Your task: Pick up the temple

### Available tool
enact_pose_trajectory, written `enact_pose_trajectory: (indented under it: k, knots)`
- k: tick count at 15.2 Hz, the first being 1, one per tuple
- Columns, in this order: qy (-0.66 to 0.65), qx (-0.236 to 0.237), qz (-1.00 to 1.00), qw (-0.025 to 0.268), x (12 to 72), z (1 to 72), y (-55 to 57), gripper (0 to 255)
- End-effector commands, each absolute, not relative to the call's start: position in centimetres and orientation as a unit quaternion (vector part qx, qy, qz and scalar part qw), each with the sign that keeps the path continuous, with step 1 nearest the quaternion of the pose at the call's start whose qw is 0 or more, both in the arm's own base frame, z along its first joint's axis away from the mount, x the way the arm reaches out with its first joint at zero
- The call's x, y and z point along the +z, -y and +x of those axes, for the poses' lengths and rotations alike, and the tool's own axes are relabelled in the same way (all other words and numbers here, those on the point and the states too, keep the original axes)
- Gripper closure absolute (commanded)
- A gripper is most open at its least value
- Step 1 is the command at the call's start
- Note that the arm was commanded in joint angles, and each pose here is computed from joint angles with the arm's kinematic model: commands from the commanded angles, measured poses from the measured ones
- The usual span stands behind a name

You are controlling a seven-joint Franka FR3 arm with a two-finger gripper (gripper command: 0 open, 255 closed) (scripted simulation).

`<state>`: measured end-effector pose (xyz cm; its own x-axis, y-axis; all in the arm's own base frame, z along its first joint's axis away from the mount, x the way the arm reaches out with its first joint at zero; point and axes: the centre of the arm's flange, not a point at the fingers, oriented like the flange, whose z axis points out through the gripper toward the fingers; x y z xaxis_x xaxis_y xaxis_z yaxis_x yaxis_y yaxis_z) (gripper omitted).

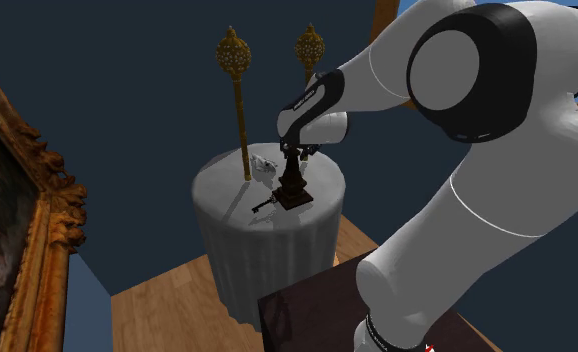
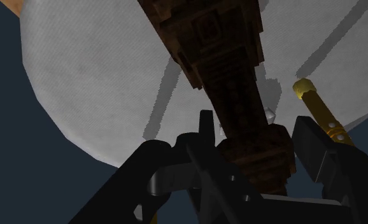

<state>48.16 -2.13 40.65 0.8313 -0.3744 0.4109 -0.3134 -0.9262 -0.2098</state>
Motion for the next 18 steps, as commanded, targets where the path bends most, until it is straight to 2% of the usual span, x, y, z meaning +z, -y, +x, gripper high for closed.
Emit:
enact_pose_trajectory:
  k: [1,4,18]
  knots:
    - [-0.180,-0.227,-0.955,0.067,40.6,48.1,2.2,255]
    - [-0.180,-0.227,-0.955,0.067,40.5,48.2,2.2,255]
    - [-0.180,-0.227,-0.955,0.067,47.9,48.2,2.2,255]
